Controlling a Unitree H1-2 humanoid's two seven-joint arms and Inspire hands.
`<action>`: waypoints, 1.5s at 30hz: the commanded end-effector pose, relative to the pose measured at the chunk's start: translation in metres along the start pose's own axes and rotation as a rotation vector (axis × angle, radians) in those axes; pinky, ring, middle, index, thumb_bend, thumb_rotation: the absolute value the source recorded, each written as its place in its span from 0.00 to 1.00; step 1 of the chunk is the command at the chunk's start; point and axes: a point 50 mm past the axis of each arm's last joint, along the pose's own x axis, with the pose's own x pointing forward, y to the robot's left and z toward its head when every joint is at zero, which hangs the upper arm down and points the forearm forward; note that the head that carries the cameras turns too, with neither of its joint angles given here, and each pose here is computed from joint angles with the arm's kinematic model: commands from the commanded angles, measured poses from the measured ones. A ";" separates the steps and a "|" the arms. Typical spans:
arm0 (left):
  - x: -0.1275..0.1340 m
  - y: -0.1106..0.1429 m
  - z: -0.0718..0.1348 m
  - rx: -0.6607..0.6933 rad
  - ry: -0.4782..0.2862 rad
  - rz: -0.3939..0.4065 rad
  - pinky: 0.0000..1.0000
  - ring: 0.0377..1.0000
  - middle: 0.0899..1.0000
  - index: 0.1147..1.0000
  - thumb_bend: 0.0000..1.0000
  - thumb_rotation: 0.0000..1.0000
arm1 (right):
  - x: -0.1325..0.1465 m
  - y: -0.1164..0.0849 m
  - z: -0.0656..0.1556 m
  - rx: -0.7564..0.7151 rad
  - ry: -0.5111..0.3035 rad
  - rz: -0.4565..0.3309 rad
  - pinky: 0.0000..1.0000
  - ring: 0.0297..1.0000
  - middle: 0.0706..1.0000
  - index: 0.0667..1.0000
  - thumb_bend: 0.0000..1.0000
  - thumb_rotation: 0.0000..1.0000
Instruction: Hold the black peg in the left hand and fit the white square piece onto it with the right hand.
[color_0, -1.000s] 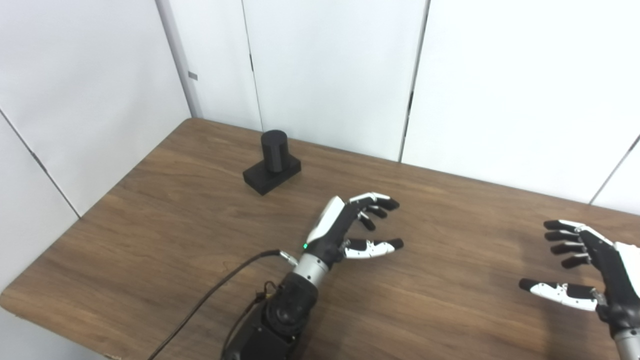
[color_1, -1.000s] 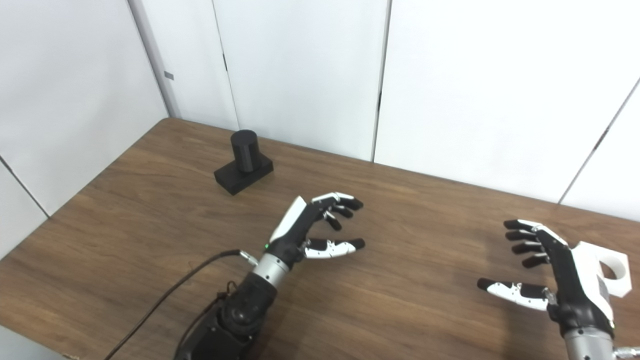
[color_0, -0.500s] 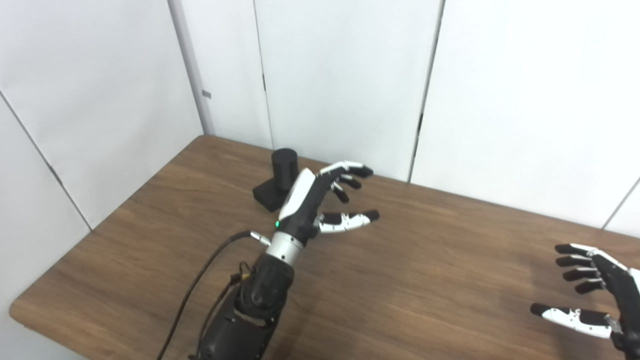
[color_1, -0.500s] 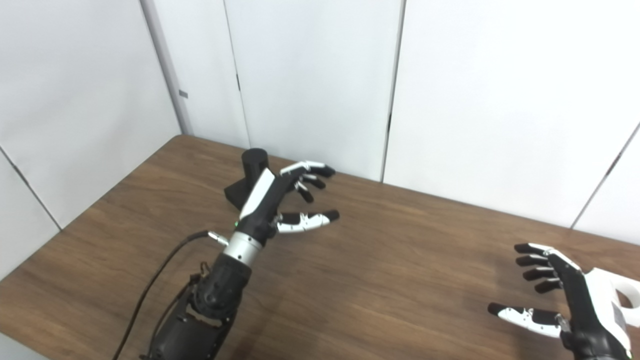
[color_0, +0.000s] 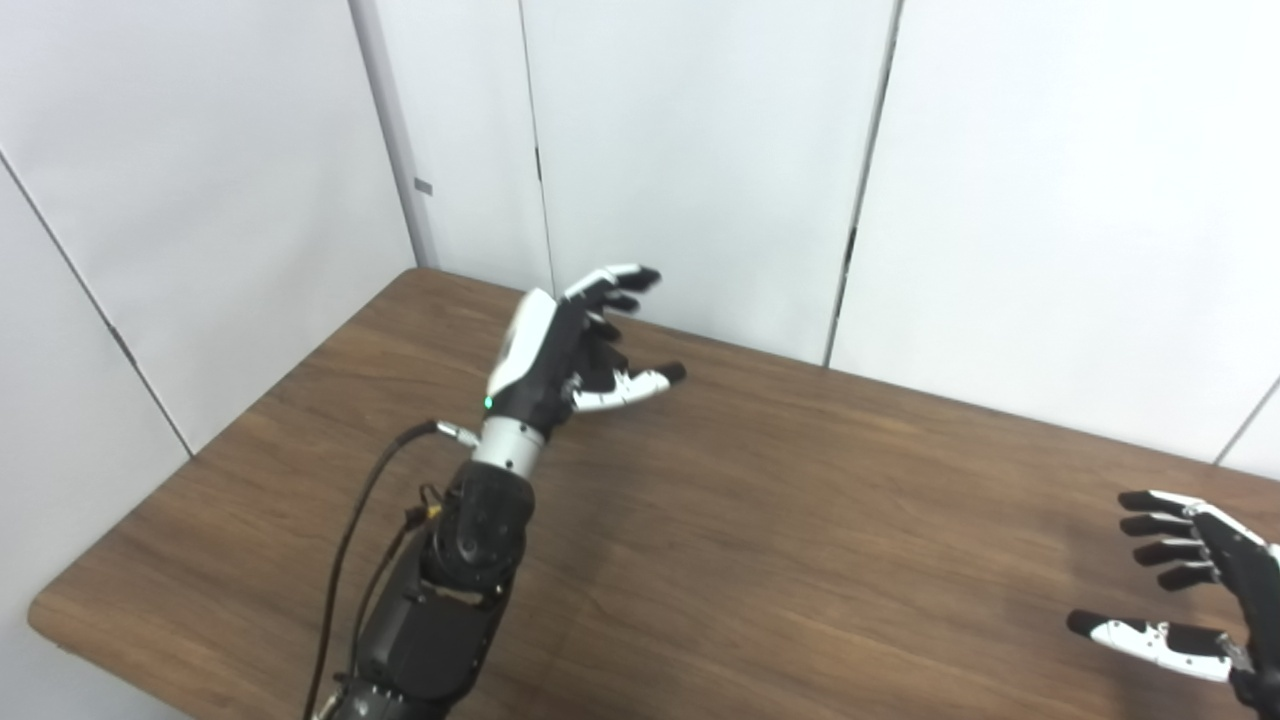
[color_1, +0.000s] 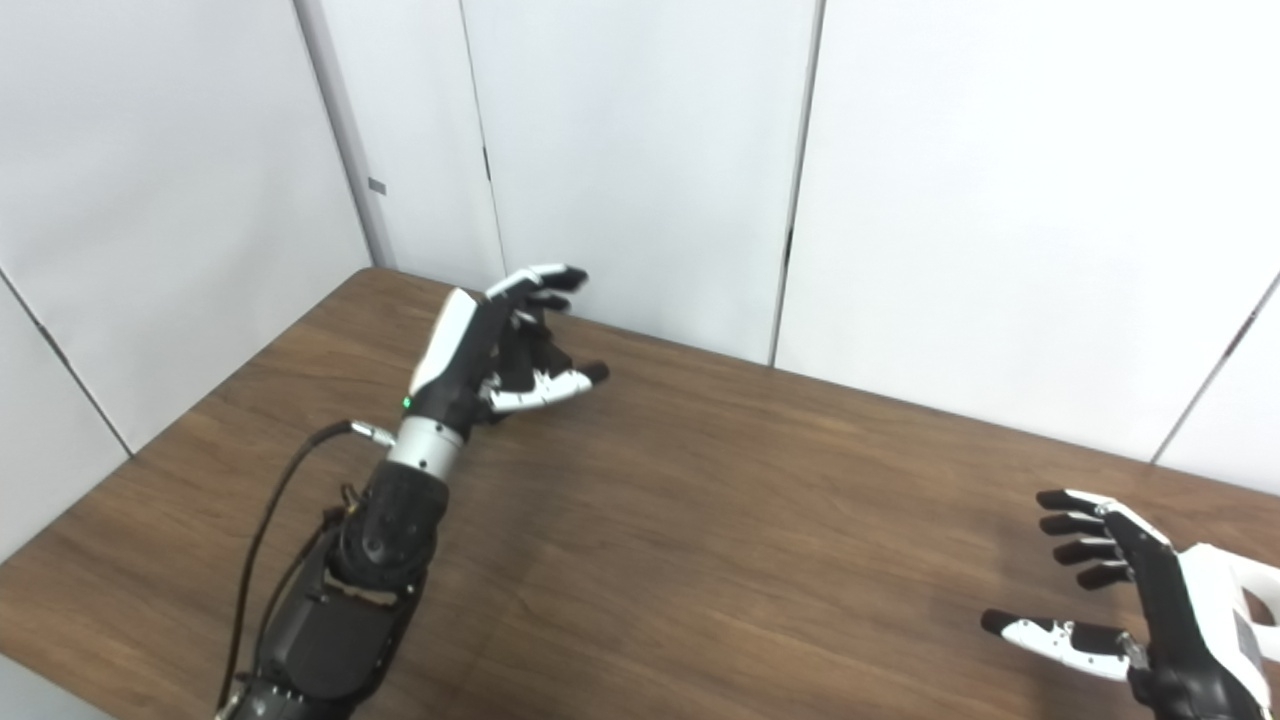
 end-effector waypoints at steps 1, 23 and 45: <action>0.019 0.020 0.011 0.068 -0.065 0.087 0.67 0.79 0.80 0.77 0.82 0.22 | 0.008 -0.013 0.015 -0.002 -0.066 -0.048 0.53 0.61 0.65 0.69 0.74 0.00; 0.036 0.042 -0.007 0.348 0.147 0.194 0.74 0.92 0.93 0.81 0.94 0.30 | 0.005 -0.014 0.018 -0.006 -0.064 -0.039 0.54 0.61 0.66 0.70 0.73 0.00; 0.057 0.022 -0.048 0.601 0.346 0.002 0.83 1.00 1.00 0.83 1.00 0.61 | 0.002 -0.015 0.022 -0.016 -0.051 -0.025 0.55 0.61 0.66 0.70 0.72 0.00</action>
